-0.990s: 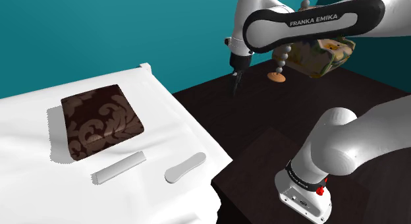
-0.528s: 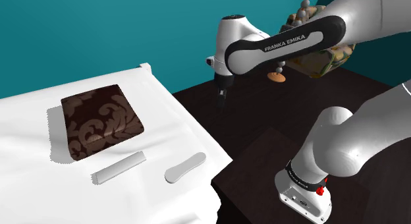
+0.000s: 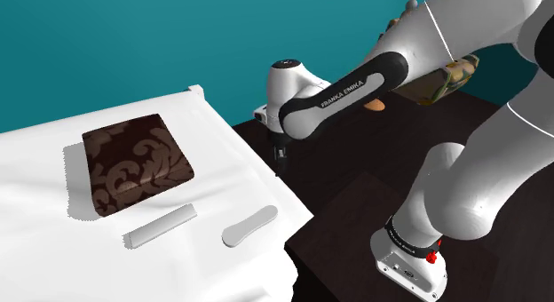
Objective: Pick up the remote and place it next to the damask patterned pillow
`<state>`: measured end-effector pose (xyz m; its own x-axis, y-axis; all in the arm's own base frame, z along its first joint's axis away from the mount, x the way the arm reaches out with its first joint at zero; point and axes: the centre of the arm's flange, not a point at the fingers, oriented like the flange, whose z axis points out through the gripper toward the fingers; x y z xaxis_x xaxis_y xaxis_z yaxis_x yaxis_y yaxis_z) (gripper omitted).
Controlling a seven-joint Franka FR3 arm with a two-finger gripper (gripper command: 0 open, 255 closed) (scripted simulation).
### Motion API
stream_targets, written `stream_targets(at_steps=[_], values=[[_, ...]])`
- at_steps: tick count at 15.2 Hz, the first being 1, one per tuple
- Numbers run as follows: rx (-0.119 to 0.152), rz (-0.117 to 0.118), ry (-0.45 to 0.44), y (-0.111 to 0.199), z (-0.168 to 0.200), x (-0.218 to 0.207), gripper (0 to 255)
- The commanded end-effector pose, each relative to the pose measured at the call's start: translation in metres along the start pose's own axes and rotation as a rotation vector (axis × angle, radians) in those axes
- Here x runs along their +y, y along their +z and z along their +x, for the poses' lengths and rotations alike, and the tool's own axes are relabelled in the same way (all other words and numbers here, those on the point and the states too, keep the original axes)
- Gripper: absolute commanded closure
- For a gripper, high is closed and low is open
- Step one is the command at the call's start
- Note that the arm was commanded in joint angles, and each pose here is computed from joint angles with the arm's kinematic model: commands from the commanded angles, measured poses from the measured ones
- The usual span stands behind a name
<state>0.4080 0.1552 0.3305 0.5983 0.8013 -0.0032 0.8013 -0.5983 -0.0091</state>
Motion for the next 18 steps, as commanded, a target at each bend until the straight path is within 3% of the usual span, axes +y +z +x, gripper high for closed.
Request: stream_targets(at_steps=[1, 14, 18], values=[[0.002, 0.001, -0.069, 0.021, 0.016, -0.011, 0], [0.006, 0.012, -0.5, 0.152, 0.09, -0.09, 0], [0.006, 0.012, -0.512, 0.172, 0.091, -0.093, 0]])
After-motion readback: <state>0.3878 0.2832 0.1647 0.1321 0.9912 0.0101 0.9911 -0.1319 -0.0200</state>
